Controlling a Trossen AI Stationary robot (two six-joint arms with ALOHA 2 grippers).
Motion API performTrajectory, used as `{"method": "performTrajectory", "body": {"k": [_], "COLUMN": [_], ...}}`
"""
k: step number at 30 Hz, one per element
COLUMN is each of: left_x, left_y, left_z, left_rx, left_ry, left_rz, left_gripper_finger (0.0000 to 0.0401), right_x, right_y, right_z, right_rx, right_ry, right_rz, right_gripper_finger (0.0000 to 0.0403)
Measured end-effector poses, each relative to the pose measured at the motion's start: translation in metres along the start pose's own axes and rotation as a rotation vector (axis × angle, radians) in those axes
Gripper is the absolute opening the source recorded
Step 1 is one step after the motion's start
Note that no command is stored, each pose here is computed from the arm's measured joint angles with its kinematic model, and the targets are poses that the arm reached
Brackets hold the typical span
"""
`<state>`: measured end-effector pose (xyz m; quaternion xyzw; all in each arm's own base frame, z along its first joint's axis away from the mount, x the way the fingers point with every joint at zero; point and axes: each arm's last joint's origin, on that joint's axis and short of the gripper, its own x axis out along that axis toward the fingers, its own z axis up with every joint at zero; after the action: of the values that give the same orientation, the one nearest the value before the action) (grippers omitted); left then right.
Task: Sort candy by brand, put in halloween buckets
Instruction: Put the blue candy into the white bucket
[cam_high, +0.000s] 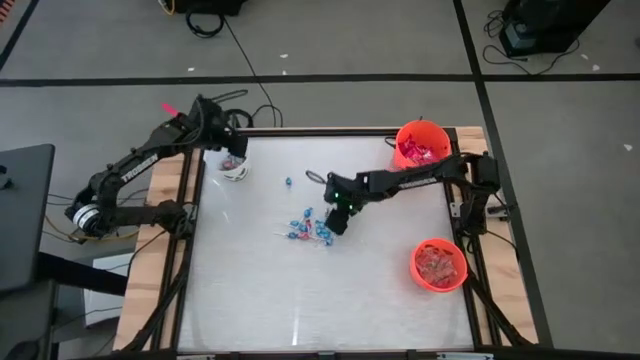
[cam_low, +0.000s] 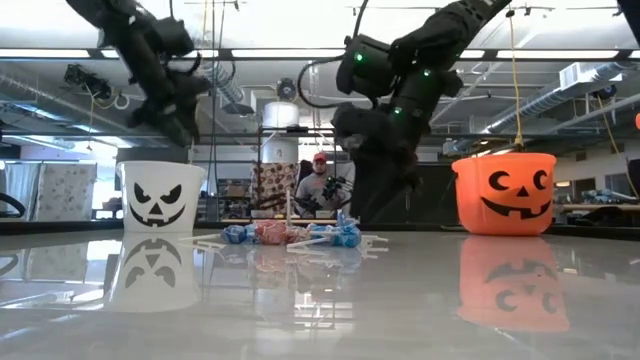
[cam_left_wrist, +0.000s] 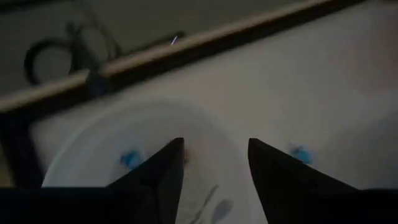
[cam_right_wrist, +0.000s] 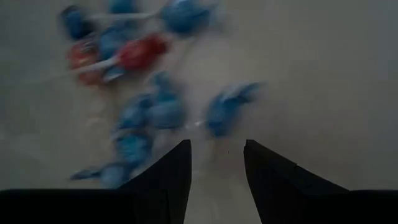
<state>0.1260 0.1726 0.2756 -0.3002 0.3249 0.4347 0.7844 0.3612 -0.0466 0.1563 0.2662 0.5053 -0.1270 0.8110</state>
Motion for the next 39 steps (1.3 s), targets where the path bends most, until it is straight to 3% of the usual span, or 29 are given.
{"method": "performTrajectory", "body": {"k": [7, 11, 16, 19, 21, 24, 31, 35, 39], "left_x": [-0.031, -0.033, -0.029, -0.027, -0.025, -0.022, 0.0, 0.011, 0.014], "left_y": [-0.021, -0.034, -0.051, -0.06, -0.066, -0.076, -0.084, -0.087, -0.096], "left_z": [0.001, -0.004, -0.007, -0.009, -0.011, -0.015, -0.03, -0.039, -0.049], "left_rx": [0.075, 0.104, 0.158, 0.185, 0.207, 0.233, 0.098, 0.131, 0.195], "left_ry": [-0.115, -0.109, -0.098, -0.092, -0.08, -0.069, -0.059, -0.144, -0.283], "left_rz": [-0.108, -0.159, -0.213, -0.243, -0.266, -0.382, -0.654, -0.803, -0.924], "left_gripper_finger": [0.0188, 0.0188, 0.0188, 0.0188, 0.0188, 0.0188, 0.0188, 0.0188, 0.0189], "right_x": [0.006, 0.019, 0.031, 0.033, 0.033, 0.031, 0.004, -0.023, -0.045], "right_y": [0.018, 0.016, 0.017, 0.016, 0.016, 0.016, 0.022, 0.034, 0.045], "right_z": [-0.019, -0.024, -0.023, -0.023, -0.023, -0.022, -0.011, -0.001, 0.012], "right_rx": [-0.016, -0.026, -0.052, -0.054, -0.064, -0.095, -0.108, -0.144, -0.211], "right_ry": [-0.011, -0.018, -0.044, -0.054, -0.06, -0.069, -0.207, -0.337, -0.465], "right_rz": [-0.038, -0.118, -0.132, -0.15, -0.162, -0.161, -0.177, -0.106, 0.043], "right_gripper_finger": [0.0158, 0.0158, 0.0151, 0.0115, 0.0069, 0.0015, 0.0007, 0.0005, 0.0003]}}
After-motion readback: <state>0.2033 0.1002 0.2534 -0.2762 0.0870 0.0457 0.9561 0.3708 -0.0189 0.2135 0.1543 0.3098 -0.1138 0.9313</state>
